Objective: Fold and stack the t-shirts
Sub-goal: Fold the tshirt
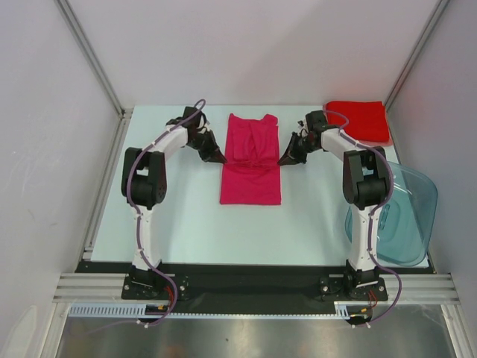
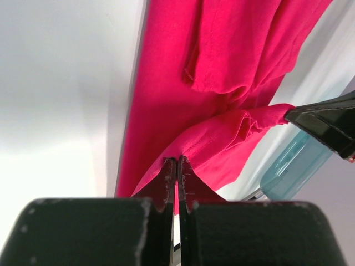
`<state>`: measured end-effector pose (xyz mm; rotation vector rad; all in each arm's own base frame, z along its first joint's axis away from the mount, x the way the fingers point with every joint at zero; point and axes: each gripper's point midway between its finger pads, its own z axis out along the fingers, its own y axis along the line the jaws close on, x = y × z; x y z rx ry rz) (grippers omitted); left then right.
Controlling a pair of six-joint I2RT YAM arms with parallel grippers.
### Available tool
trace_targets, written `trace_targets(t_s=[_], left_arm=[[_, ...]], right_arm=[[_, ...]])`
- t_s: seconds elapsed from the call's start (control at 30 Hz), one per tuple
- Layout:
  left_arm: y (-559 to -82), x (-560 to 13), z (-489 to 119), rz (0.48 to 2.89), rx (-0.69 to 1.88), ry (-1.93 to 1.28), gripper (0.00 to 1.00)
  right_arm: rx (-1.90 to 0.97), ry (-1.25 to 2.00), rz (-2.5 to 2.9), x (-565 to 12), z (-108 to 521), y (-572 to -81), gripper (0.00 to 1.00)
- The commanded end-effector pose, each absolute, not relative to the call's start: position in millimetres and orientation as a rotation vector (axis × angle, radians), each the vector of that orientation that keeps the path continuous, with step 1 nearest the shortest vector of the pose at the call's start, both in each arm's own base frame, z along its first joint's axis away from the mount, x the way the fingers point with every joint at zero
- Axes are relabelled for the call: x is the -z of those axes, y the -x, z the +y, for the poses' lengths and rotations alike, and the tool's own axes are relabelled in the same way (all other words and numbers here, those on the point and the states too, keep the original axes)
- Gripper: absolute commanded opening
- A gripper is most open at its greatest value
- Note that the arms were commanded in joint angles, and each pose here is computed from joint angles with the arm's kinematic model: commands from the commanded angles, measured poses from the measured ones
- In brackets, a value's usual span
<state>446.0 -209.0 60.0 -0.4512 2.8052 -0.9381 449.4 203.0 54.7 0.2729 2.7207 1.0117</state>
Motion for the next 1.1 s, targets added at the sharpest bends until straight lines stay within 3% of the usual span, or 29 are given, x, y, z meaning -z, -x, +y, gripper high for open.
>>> trace_targets(t_s=[0.0, 0.23, 0.33, 0.4, 0.47, 0.6, 0.73, 0.83, 0.9, 1.07], left_arm=[[-463.7, -78.5, -206.4, 2.743, 0.967, 0.408, 0.00], [-471.0, -72.0, -208.0, 2.748, 0.982, 0.425, 0.01], [-472.3, -68.3, -208.9, 2.751, 0.987, 0.434, 0.05], [-473.7, -65.3, -208.6, 2.755, 0.981, 0.433, 0.13], [-479.0, -68.4, -206.0, 2.743, 0.956, 0.412, 0.17], [-493.4, -87.8, -182.0, 2.707, 0.718, 0.359, 0.25], [-498.6, -145.5, -159.7, 2.564, 0.553, 0.250, 0.29], [-477.6, -160.3, -173.6, 2.532, 0.626, 0.164, 0.29], [-461.7, -168.8, -210.7, 2.490, 0.805, 0.045, 0.26], [-416.0, -139.8, -278.8, 2.493, 1.065, -0.071, 0.16]], right_arm=[[-1.035, -0.229, 2.683, -66.9, 203.5, -459.5, 0.00], [-1.050, -0.249, 2.677, -63.7, 204.1, -470.6, 0.00], [-1.047, -0.260, 2.679, -59.7, 202.1, -473.6, 0.00], [-1.042, -0.275, 2.681, -58.2, 198.4, -475.6, 0.02], [-1.038, -0.288, 2.677, -58.1, 194.1, -479.0, 0.06], [-0.942, -0.271, 2.678, -69.9, 179.6, -492.1, 0.26], [-0.610, -0.140, 2.724, -89.6, 147.4, -490.9, 0.36], [-0.588, -0.061, 2.709, -107.8, 156.1, -474.9, 0.38], [-0.621, -0.044, 2.716, -109.8, 169.6, -454.8, 0.37], [-0.741, -0.065, 2.651, -99.8, 227.0, -436.4, 0.31]])
